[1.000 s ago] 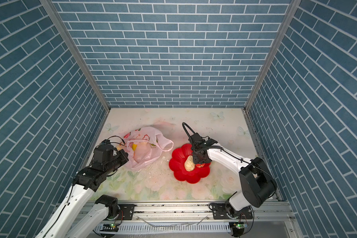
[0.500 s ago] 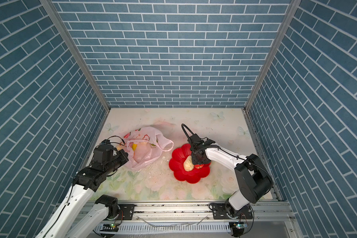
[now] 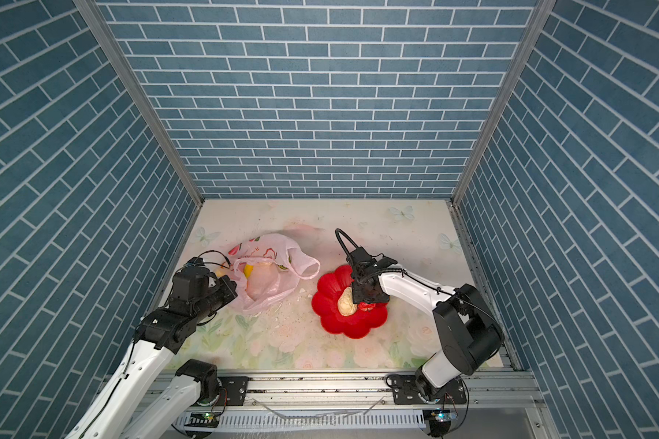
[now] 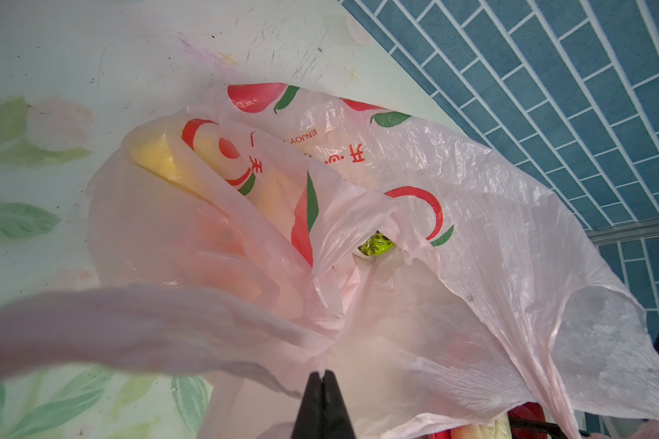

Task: Take the fake fruits out of the plastic bag
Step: 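Lower the red apple beside the pear and open the right gripper, then reach the right gripper back into the pink bag held by the left gripper, then push the right gripper deeper into the bag toward the green fruit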

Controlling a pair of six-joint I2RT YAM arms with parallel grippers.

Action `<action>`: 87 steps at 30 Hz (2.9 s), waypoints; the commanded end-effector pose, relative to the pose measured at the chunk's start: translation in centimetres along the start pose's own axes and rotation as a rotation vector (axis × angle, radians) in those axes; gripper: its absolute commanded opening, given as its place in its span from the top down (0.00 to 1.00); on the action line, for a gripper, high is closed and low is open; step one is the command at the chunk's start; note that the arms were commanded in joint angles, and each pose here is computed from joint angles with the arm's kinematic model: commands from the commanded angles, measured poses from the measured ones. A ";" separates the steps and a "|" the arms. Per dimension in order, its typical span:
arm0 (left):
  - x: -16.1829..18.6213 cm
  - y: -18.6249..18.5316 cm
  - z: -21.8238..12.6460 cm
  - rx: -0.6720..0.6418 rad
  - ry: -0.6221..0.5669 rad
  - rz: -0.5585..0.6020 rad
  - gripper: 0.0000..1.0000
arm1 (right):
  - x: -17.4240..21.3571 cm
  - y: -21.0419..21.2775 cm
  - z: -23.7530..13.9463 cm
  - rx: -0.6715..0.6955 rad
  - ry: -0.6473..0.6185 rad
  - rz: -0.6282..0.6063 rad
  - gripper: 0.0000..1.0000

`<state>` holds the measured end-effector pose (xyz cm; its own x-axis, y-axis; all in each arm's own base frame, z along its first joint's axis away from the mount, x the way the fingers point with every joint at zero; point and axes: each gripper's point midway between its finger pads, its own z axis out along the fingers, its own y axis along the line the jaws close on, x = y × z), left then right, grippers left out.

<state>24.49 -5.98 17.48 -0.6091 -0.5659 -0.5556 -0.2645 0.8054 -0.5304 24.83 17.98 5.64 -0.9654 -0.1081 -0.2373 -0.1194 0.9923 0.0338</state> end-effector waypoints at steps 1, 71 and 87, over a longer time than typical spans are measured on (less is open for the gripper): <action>-0.4 -0.5 -0.3 0.021 -0.016 0.013 1.00 | -1.0 -0.6 -2.4 0.022 -0.047 0.031 0.30; 3.4 0.6 -0.3 0.111 0.043 -0.022 1.00 | -14.3 34.1 -1.7 -0.330 -0.471 -0.459 0.55; 4.2 0.4 0.5 0.139 0.075 -0.023 1.00 | -16.7 32.0 -0.5 -0.221 -0.511 -0.445 0.35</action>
<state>21.98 -7.84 14.83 -0.6559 -0.5677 -0.4975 -0.1848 0.7598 -0.6233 35.65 51.61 9.92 -0.6262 -0.4033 -0.6673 -0.5831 0.8104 0.0574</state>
